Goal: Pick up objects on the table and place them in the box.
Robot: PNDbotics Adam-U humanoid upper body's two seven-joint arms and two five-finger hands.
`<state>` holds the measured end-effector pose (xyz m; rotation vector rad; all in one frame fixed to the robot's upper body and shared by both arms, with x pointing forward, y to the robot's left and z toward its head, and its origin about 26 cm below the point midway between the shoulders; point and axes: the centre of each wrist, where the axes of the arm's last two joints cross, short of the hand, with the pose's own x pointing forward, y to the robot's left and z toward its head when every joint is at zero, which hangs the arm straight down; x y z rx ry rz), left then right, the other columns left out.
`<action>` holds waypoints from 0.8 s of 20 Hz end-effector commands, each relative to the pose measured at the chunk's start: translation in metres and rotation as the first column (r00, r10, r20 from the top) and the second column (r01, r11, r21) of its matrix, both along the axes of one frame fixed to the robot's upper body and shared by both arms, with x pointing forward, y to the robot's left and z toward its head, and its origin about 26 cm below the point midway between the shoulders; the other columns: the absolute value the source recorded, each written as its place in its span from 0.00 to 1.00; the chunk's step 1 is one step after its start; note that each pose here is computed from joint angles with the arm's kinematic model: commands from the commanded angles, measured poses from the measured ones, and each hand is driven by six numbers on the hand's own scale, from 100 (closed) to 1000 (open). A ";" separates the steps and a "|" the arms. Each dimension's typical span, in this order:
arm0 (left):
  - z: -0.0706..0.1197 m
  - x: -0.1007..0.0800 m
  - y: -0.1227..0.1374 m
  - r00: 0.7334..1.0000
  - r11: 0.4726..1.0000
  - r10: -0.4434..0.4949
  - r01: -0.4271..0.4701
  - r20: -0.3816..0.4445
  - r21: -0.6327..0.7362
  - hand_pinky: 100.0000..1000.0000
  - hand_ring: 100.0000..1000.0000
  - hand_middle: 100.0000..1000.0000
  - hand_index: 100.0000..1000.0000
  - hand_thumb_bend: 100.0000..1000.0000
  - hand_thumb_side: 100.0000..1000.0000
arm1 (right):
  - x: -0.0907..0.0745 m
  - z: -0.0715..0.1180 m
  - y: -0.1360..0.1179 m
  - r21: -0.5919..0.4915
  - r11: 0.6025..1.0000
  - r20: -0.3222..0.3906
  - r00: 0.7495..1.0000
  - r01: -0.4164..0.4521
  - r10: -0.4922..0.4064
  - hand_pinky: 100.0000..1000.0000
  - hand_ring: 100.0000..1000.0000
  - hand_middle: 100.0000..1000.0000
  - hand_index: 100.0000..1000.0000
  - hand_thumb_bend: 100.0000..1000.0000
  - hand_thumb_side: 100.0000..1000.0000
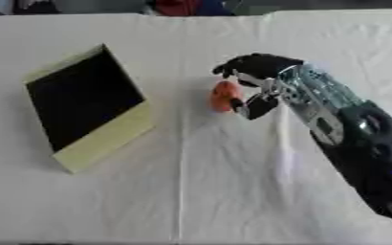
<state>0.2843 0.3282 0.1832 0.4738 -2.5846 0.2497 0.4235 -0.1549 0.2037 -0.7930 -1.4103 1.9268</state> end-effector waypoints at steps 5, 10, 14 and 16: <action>0.009 -0.001 -0.002 0.999 1.000 -0.018 0.017 0.027 0.015 0.52 0.66 0.73 0.74 0.00 0.63 | 0.005 0.006 0.001 -0.035 0.999 0.048 0.999 0.017 -0.015 0.91 0.91 0.66 0.88 0.00 0.10; 0.009 -0.001 -0.002 0.999 1.000 -0.020 0.020 0.026 0.015 0.52 0.66 0.73 0.74 0.00 0.63 | 0.007 0.005 0.003 -0.029 1.000 0.029 1.000 0.003 -0.003 0.89 0.88 0.55 0.80 0.00 0.11; 0.008 -0.001 -0.002 0.999 1.000 -0.022 0.021 0.025 0.014 0.52 0.66 0.73 0.74 0.00 0.63 | 0.006 0.006 0.005 -0.008 1.000 0.032 0.999 0.001 -0.001 0.88 0.86 0.51 0.75 0.00 0.07; 0.008 -0.001 -0.002 0.999 1.000 -0.022 0.022 0.024 0.012 0.52 0.66 0.73 0.73 0.00 0.63 | 0.006 0.006 0.006 -0.001 1.000 0.038 0.999 -0.003 0.003 0.87 0.85 0.48 0.73 0.00 0.02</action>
